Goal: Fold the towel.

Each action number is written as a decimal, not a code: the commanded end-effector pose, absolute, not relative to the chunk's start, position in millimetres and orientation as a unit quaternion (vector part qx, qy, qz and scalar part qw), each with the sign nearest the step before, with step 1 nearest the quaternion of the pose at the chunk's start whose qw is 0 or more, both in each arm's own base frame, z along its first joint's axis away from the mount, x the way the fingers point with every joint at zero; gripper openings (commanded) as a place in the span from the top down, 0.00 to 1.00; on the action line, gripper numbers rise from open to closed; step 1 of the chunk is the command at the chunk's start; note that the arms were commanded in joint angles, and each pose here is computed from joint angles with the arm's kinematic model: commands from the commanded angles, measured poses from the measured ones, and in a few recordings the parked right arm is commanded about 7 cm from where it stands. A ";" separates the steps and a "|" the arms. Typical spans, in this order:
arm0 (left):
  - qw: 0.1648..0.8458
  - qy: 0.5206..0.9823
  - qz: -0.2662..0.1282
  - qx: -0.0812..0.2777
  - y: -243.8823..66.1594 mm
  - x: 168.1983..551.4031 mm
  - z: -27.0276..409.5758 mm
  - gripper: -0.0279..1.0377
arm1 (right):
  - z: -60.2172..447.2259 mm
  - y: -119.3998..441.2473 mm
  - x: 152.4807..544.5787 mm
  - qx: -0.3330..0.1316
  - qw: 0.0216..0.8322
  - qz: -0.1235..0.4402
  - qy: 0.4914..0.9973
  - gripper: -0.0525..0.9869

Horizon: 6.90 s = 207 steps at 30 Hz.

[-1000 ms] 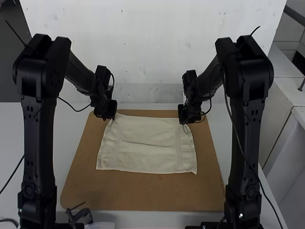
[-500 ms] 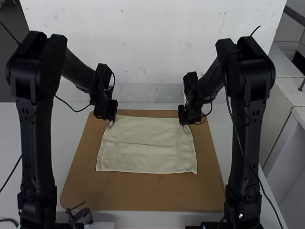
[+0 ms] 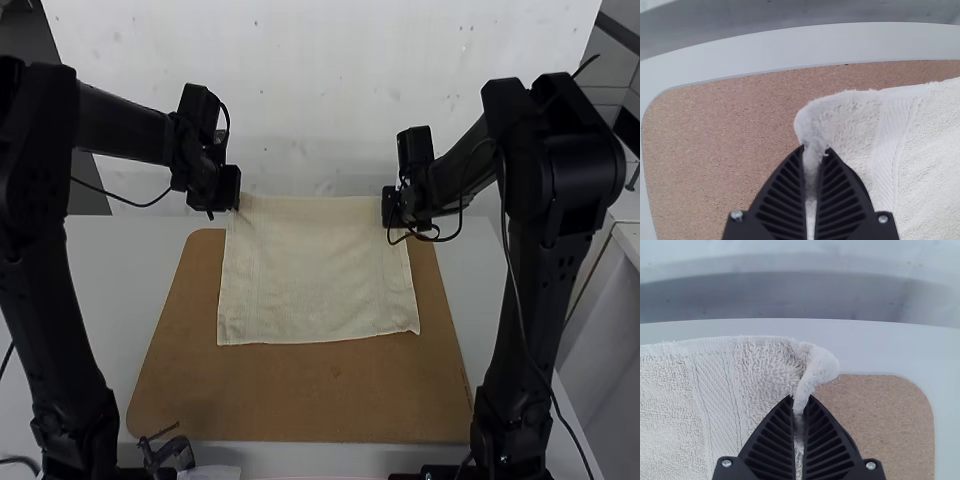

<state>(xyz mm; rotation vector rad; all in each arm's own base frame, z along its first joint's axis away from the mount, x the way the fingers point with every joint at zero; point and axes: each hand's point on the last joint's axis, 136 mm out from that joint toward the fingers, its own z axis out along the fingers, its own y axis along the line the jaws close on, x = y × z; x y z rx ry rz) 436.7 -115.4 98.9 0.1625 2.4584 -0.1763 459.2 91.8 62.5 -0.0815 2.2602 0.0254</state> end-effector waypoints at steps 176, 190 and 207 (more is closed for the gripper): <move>0.412 0.909 0.010 0.063 -56.9 394.5 133.1 0.03 | -37.3 84.0 357.5 0.012 0.192 0.079 0.978 0.48; 0.437 0.897 -0.013 0.063 -55.2 390.7 141.3 0.04 | -39.1 73.9 357.7 0.031 0.178 0.047 0.982 0.93; 0.435 0.898 -0.017 0.065 -56.2 388.5 137.4 0.04 | 12.2 -16.7 372.5 0.097 0.238 0.017 0.966 0.93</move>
